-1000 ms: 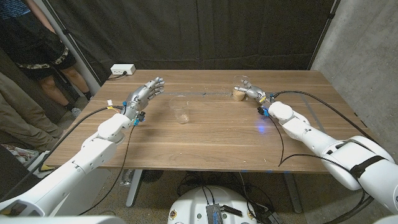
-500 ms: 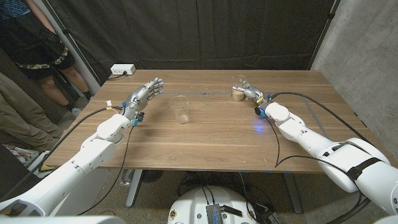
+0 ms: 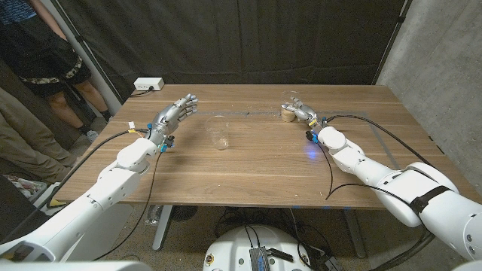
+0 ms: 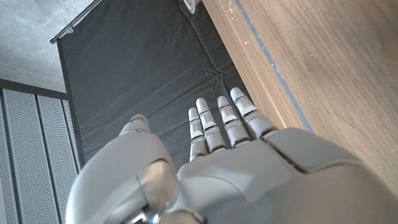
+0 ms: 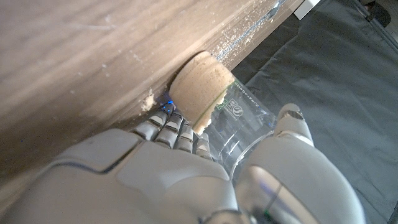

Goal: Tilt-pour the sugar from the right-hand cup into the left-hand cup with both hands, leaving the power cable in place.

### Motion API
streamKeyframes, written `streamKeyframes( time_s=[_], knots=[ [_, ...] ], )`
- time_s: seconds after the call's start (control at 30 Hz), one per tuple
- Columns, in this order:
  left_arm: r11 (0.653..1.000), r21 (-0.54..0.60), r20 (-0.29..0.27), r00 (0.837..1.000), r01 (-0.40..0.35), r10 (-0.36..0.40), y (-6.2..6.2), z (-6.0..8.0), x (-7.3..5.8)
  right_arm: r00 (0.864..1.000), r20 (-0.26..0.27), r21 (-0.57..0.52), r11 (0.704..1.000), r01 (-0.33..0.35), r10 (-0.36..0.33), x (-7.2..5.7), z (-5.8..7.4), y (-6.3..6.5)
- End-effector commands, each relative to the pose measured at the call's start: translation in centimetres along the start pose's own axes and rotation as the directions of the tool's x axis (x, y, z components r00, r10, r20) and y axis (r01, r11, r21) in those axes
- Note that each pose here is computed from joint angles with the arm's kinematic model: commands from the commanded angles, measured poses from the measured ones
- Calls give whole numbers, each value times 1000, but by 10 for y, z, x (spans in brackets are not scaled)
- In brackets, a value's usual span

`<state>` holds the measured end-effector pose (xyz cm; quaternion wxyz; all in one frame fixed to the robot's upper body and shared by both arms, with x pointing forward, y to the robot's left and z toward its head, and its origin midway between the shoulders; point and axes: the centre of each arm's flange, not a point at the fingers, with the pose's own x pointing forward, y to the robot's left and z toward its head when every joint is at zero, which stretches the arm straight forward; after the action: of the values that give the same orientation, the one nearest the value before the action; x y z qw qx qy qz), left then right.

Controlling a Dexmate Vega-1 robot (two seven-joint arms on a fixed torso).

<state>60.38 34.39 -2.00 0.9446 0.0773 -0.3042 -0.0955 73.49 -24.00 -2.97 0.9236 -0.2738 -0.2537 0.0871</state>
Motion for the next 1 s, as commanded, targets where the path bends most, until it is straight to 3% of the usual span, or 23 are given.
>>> streamKeyframes(
  time_s=[0.03, 0.47, 1.0],
  knots=[
    [1000, 0, 2, 1000, 10, -10, -3, 1, 6, 998, -11, 36, 997, 67, -66, -4, -10, 2],
    [1000, 4, 0, 1000, 12, -12, -5, 2, 11, 992, 18, 54, 991, 120, -121, -13, -13, 3],
    [1000, -2, 1, 1000, -2, 2, -8, -1, 8, 987, 72, 59, 988, 140, -145, -17, -6, 1]
  ],
)
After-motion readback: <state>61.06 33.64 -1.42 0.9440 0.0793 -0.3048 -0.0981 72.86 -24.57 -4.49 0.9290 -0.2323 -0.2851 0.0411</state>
